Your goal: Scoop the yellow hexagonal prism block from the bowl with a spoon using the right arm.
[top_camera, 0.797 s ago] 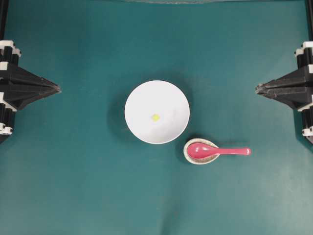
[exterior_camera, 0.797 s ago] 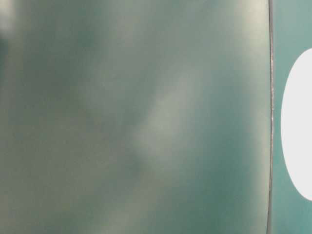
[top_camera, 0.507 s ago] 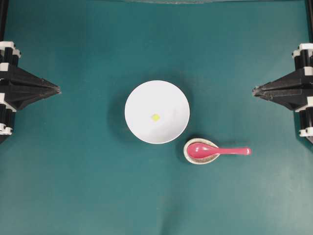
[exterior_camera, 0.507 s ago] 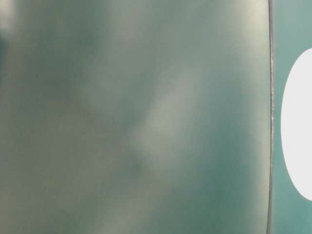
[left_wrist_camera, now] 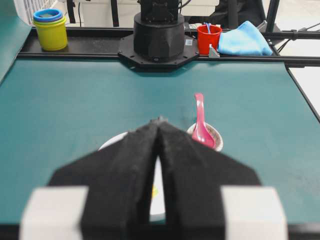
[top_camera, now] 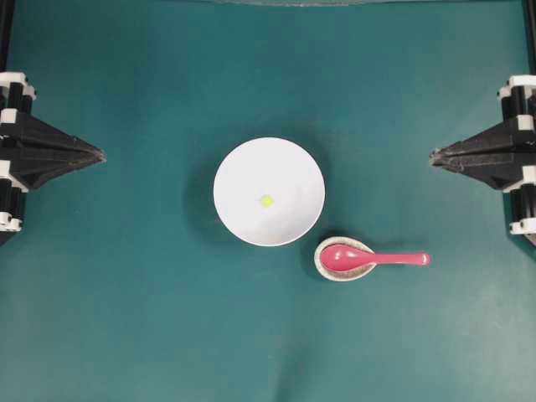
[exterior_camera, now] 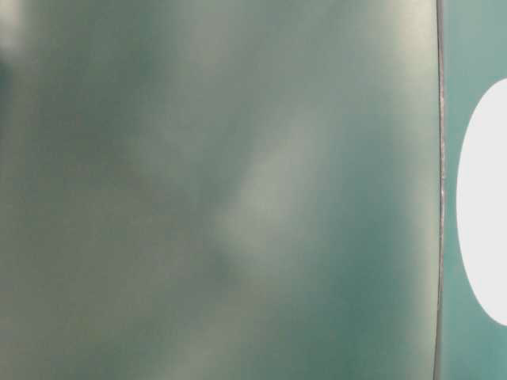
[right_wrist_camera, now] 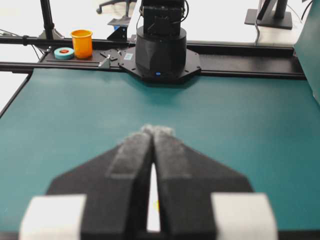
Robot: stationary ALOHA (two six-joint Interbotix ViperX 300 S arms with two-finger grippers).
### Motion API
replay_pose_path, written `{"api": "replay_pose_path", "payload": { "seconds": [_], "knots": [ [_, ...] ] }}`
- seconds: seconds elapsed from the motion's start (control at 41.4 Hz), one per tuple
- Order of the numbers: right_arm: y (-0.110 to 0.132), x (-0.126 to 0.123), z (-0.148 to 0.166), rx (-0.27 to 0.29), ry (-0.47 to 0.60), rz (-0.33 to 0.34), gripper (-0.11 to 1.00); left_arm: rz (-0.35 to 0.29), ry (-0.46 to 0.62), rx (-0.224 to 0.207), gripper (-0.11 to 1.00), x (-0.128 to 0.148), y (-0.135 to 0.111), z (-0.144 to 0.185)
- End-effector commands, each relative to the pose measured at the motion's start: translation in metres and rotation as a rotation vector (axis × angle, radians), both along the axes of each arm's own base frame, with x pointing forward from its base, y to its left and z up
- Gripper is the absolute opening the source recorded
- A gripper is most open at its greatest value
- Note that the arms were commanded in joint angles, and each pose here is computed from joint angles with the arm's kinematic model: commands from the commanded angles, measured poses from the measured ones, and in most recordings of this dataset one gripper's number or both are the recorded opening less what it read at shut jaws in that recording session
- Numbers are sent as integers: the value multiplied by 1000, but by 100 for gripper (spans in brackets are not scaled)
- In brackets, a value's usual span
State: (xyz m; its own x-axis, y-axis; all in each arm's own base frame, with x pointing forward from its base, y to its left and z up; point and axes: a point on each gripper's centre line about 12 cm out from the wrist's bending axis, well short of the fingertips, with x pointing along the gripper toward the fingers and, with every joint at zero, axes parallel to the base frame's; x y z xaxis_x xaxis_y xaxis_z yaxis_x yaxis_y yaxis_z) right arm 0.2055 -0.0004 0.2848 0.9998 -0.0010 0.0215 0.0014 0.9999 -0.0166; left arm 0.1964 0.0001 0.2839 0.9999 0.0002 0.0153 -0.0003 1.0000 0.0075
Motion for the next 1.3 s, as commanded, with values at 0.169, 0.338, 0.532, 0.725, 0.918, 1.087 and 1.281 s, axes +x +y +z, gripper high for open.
{"api": "replay_pose_path", "payload": {
  "seconds": [0.169,0.338,0.532,0.725,0.918,1.087,1.281],
  "knots": [
    [0,3,5,-11,-12,-1,0,1,-25,3,0,2,0,11],
    [0,4,3,-11,-8,-1,0,3,-21,2,0,2,1,11],
    [0,5,3,-9,-2,-1,0,1,-21,2,0,2,0,11],
    [0,6,2,-6,3,-1,1,1,-21,0,0,2,0,11],
    [0,7,2,2,5,-1,28,1,-20,0,0,2,0,10],
    [-1,10,3,12,26,-3,53,1,-14,2,0,2,0,9],
    [-1,23,1,22,228,-6,57,3,-12,-2,0,2,1,10]
  ]
}}
